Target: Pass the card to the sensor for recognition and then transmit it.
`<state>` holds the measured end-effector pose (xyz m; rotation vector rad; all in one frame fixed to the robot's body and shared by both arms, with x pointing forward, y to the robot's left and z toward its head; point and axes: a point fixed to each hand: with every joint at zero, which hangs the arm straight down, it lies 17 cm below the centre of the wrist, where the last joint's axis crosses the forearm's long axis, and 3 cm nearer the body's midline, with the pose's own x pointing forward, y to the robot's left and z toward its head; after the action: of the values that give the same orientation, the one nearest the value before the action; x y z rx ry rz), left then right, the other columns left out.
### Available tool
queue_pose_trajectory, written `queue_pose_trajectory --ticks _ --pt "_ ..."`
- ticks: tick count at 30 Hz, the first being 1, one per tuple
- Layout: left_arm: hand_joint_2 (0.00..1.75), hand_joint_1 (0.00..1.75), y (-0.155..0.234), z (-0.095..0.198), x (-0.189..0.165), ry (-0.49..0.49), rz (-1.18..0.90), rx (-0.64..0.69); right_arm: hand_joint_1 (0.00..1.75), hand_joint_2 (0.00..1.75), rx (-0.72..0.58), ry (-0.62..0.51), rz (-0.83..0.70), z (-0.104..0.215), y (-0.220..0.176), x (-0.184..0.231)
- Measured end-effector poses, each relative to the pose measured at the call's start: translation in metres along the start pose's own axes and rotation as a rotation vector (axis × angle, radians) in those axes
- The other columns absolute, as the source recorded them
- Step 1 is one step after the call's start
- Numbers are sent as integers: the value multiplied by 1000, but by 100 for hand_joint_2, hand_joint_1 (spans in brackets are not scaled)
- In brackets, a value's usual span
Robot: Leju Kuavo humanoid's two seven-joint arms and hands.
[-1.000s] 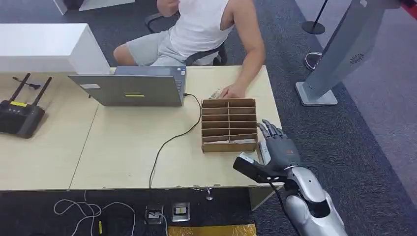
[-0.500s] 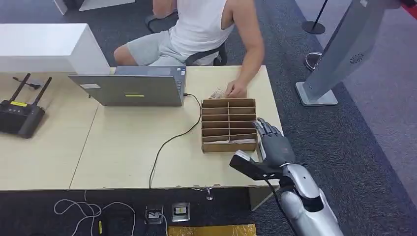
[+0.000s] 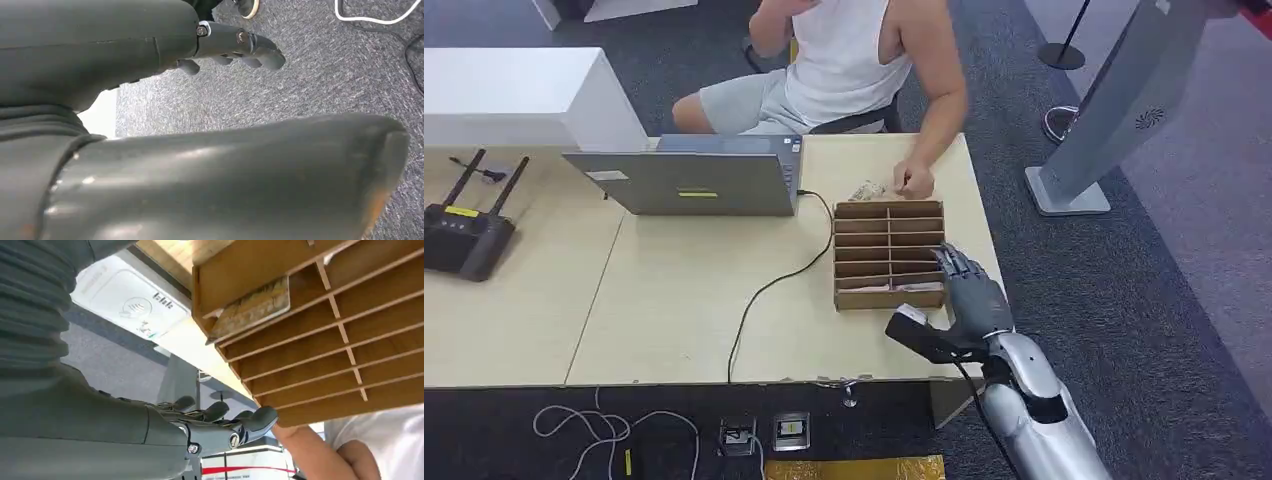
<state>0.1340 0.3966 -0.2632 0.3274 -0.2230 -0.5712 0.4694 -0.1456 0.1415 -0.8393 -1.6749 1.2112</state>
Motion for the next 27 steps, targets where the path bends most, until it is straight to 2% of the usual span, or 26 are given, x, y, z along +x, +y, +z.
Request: queue_pose_trajectory --ticks 16,27 --pt "0 0 -2 0 3 -11 -4 -4 0 175 47 24 -31 3 29 -8" --pt "0 0 -2 0 3 -11 -5 -5 0 175 9 25 -70 1 31 -4"
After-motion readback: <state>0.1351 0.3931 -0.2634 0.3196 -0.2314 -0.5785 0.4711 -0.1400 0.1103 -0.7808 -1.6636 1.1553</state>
